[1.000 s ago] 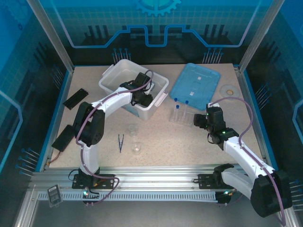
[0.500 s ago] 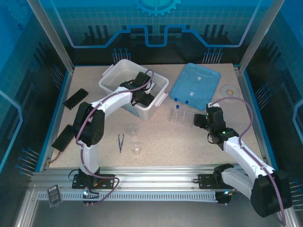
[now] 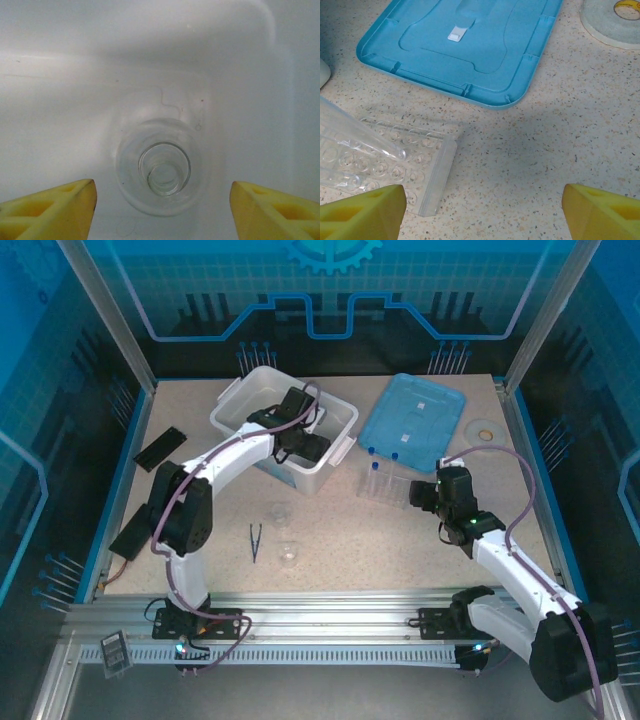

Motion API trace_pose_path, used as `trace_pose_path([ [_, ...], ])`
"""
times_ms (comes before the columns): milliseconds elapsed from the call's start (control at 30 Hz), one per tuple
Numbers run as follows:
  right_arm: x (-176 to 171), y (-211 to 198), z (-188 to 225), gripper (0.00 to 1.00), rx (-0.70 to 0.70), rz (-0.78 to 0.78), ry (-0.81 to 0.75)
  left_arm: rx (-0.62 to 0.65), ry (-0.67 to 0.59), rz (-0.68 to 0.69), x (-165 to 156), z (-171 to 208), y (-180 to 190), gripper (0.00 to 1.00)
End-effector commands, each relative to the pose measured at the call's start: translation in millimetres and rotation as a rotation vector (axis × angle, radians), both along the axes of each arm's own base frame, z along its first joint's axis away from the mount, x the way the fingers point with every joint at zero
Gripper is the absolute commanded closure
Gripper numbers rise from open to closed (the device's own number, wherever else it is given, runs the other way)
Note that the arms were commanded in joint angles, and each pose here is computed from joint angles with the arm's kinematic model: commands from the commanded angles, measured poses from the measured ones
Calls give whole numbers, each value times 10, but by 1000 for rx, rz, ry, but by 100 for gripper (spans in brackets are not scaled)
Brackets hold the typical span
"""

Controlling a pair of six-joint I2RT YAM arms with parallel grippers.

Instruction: Organize the chemistry lab equipment

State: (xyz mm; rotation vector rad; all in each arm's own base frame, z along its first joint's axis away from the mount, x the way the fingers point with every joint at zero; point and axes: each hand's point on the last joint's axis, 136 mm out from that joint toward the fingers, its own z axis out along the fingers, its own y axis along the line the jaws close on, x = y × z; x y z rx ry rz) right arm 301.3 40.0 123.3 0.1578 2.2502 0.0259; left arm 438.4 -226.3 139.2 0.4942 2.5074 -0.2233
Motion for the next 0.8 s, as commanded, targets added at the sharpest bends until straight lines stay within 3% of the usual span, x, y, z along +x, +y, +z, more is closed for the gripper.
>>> trace_pose_path([
  [0,18,-33,36,17,-18,-12,-26,-24,-52,5,-85,336,23,27],
  [367,14,-33,39,17,-22,-14,-28,-19,-128,42,-362,761,208,27],
  [767,11,-28,44,18,-28,-14,-30,-7,-170,117,-1131,849,414,28],
])
